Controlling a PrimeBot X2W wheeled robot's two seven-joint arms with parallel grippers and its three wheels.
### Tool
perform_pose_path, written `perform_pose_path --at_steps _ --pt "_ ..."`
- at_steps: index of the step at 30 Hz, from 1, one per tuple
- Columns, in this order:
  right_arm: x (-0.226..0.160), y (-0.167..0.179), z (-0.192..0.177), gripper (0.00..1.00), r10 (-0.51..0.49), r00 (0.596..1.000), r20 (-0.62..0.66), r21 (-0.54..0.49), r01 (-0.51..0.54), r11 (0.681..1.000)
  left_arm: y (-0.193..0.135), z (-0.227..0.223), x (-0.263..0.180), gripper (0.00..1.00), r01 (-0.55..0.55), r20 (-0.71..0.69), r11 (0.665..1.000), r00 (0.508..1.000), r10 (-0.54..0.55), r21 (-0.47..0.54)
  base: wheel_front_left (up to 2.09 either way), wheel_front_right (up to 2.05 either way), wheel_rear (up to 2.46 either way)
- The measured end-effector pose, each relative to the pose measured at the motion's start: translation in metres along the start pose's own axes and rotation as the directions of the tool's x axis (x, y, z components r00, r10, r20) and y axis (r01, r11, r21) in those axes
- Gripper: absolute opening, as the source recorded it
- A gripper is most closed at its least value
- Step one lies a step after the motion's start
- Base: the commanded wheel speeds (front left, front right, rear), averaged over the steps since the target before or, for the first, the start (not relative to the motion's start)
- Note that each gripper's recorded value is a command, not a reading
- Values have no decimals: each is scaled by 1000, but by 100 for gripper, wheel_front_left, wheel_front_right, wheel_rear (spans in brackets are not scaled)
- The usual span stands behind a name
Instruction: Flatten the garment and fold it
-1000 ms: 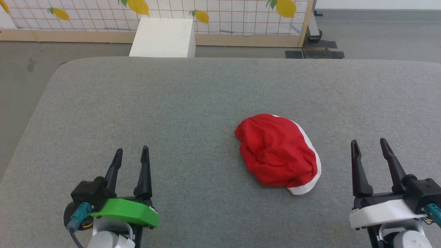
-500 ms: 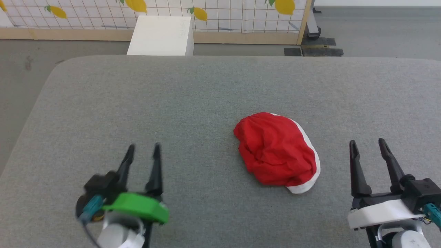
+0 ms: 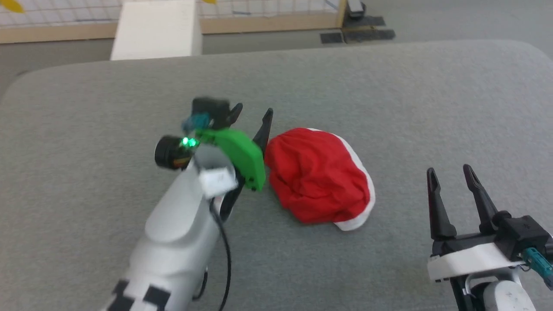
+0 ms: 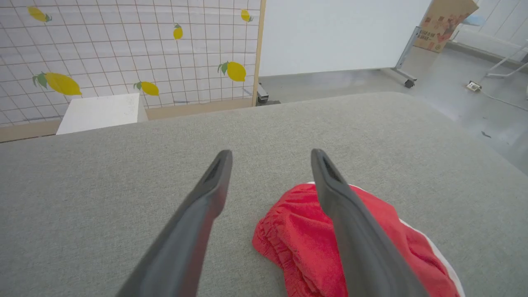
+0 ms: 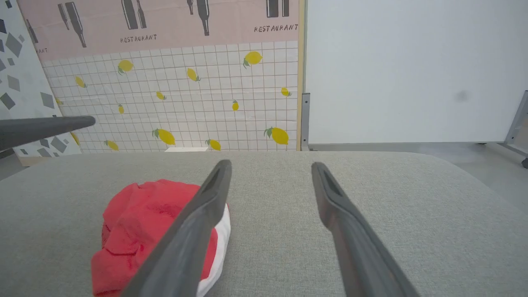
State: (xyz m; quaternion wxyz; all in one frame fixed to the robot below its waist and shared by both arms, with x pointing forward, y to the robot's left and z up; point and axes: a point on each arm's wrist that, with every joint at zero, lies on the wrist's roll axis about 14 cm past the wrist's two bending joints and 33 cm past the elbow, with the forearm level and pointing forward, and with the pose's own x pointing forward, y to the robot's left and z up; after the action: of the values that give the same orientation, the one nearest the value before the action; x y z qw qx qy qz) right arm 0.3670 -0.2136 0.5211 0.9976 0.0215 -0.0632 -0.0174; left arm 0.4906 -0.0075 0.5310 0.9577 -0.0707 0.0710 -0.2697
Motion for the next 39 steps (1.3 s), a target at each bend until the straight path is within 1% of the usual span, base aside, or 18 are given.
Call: perform_pose_path --at_steps 2,4,8,11,14,17,19,20,21,22,24,26,29,31,32,34,36,39 --pt "-1 -5 -1 100 -18 1000 -4 3 18 1000 -5 -9 15 100 18 -84 1000 996 -17 20 0 0 0" --pt "-3 -11 -3 100 -37 999 -11 7 37 999 -8 -22 27 100 31 -186 999 982 -23 44 0 0 0" --pt "-8 -24 -7 100 -80 996 -30 7 80 997 -12 -55 42 100 63 -398 994 917 -22 90 0 0 0" --pt "-12 -34 -11 100 -112 993 -45 4 112 994 -8 -78 48 100 64 -530 990 848 12 124 0 0 0" --pt "-15 -41 -16 100 -137 988 -65 -1 137 991 -5 -107 44 100 80 -662 988 749 29 134 0 0 0" --pt "-17 -48 -20 100 -157 985 -78 -12 156 988 -6 -134 35 100 117 -773 983 633 36 142 0 0 0" --pt "-17 -51 -20 100 -165 983 -80 -15 165 986 -9 -141 34 100 144 -809 980 587 28 139 0 0 0" --pt "-16 -52 -20 100 -170 982 -81 -15 169 986 -11 -142 34 42 157 -818 977 575 25 141 0 0 0" --pt "-16 -53 -21 100 -172 982 -82 -15 172 985 -12 -142 36 17 171 -819 975 573 20 143 0 0 0" --pt "-16 -54 -21 100 -174 981 -84 -16 173 985 -15 -141 39 0 183 -811 973 585 8 142 0 0 0" --pt "-15 -53 -23 100 -173 981 -88 -15 172 985 -28 -124 56 0 212 -723 967 689 -48 138 0 0 0" --pt "-14 -52 -22 100 -169 982 -85 -14 169 986 -40 -98 72 0 231 -599 963 794 -104 140 0 0 0" --pt "-12 -51 -21 100 -164 983 -80 -10 164 986 -58 -56 86 0 259 -396 955 900 -183 148 0 0 0" --pt "-11 -49 -20 100 -158 984 -76 -8 158 987 -68 -27 90 0 274 -262 949 938 -227 155 0 0 0" --pt "-10 -48 -20 100 -154 985 -74 -7 154 988 -74 -9 91 0 283 -181 947 950 -255 151 0 0 0" --pt "-9 -46 -18 100 -148 987 -68 -4 148 989 -89 26 89 0 315 -31 939 949 -314 140 0 0 0" --pt "-7 -43 -17 100 -138 988 -62 -2 138 990 -106 66 82 0 354 134 930 921 -365 101 0 0 0" --pt "-5 -38 -15 100 -120 991 -52 -2 120 993 -118 104 70 0 381 281 923 881 -381 59 0 0 0"
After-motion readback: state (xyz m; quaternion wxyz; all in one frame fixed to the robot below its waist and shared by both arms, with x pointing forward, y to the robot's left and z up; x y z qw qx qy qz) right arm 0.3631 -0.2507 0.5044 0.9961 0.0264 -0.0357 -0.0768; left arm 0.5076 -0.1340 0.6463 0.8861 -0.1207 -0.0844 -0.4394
